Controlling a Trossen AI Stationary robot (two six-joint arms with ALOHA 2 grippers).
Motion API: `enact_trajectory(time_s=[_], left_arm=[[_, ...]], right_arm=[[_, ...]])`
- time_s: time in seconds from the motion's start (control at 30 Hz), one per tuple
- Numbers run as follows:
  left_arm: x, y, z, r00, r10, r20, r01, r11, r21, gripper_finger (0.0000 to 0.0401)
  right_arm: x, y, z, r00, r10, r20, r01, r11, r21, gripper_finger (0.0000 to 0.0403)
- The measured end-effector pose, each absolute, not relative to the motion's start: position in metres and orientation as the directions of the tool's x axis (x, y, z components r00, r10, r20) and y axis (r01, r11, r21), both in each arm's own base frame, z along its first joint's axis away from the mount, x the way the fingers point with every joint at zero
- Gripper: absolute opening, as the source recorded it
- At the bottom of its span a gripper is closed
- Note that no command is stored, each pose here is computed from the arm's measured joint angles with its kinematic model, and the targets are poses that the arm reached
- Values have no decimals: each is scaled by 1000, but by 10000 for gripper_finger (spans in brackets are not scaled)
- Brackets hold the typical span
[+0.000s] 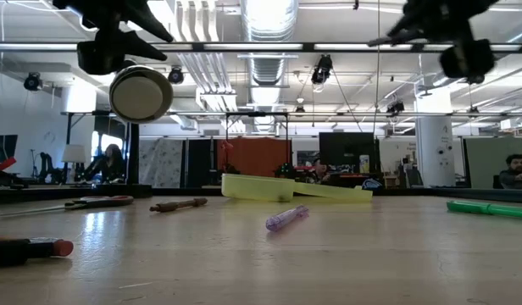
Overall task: Pick & place school supplies into a supply box
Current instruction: Put the black pen into the yellow supply box
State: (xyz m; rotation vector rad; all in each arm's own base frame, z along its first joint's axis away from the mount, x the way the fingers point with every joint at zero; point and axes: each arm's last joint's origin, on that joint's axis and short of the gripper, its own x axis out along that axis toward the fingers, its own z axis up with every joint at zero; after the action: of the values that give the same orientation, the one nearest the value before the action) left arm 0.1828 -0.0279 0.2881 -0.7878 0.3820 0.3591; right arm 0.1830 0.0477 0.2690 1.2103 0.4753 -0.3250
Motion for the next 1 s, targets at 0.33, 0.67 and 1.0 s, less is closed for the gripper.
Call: enact_trajectory(time_s=[0.33,0.67,1.0], left_arm=[[183,-28,289,880,158,-447,-425,680,-597,119],[183,-26,290,872,226,-435,-463,670,-580,119],[183,-24,290,857,299,-420,-500,681,-535,119]], right_arm=[[204,0,275,904,1,-427,407,302,862,18],[228,-41,258,903,45,-427,411,197,890,18],[275,-84,253,880,75,-469,444,222,868,18]])
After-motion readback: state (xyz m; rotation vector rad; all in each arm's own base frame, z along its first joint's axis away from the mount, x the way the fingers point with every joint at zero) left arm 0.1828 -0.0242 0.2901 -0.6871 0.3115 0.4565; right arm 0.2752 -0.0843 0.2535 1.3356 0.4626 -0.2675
